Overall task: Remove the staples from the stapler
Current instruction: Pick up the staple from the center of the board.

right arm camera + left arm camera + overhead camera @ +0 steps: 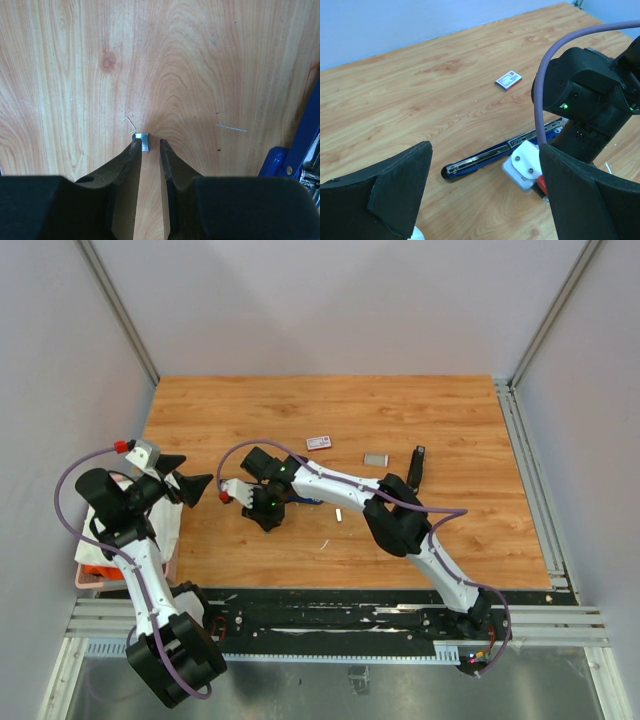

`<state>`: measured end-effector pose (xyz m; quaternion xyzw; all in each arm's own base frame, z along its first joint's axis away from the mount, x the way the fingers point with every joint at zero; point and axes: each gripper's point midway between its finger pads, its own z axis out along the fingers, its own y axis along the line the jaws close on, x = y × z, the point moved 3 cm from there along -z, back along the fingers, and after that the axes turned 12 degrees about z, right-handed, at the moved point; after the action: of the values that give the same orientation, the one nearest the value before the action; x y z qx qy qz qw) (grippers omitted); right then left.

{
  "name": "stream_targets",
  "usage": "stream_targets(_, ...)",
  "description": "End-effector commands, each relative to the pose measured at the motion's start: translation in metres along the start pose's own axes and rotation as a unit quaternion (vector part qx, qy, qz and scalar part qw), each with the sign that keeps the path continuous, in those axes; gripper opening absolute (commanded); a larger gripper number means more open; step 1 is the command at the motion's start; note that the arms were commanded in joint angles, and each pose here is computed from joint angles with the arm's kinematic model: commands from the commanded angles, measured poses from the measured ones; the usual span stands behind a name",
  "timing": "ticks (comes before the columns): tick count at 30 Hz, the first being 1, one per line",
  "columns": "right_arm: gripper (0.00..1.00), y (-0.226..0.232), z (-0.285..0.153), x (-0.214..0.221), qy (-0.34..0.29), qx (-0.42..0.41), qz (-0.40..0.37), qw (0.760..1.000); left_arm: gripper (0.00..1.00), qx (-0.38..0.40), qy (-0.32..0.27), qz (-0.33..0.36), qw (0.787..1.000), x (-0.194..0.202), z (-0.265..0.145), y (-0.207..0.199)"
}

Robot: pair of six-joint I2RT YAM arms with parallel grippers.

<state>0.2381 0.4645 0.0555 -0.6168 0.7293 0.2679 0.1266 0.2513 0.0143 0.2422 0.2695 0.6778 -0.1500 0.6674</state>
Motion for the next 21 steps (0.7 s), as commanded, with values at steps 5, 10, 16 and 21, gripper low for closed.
stream_targets(5,0.22,0.0060,0.0143,0.0154,0.033,0.000,0.003,0.999,0.98,0.008,-0.002,0.000,1.000,0.0020,-0.0008,-0.0013)
stream_targets(10,0.16,0.0035,0.0162,0.0172,0.038,0.007,0.002,0.999,0.98,0.011,-0.002,-0.002,1.000,0.0029,-0.0004,-0.0016)
stream_targets(16,0.01,0.0033,0.0175,0.0197,0.042,0.009,0.000,0.999,0.98,0.011,-0.002,-0.002,1.000,0.0029,-0.0004,-0.0016)
stream_targets(21,0.00,0.0036,0.0135,0.0192,0.042,0.016,0.000,0.999,0.98,0.011,-0.001,-0.004,1.000,0.0042,-0.0001,-0.0009)
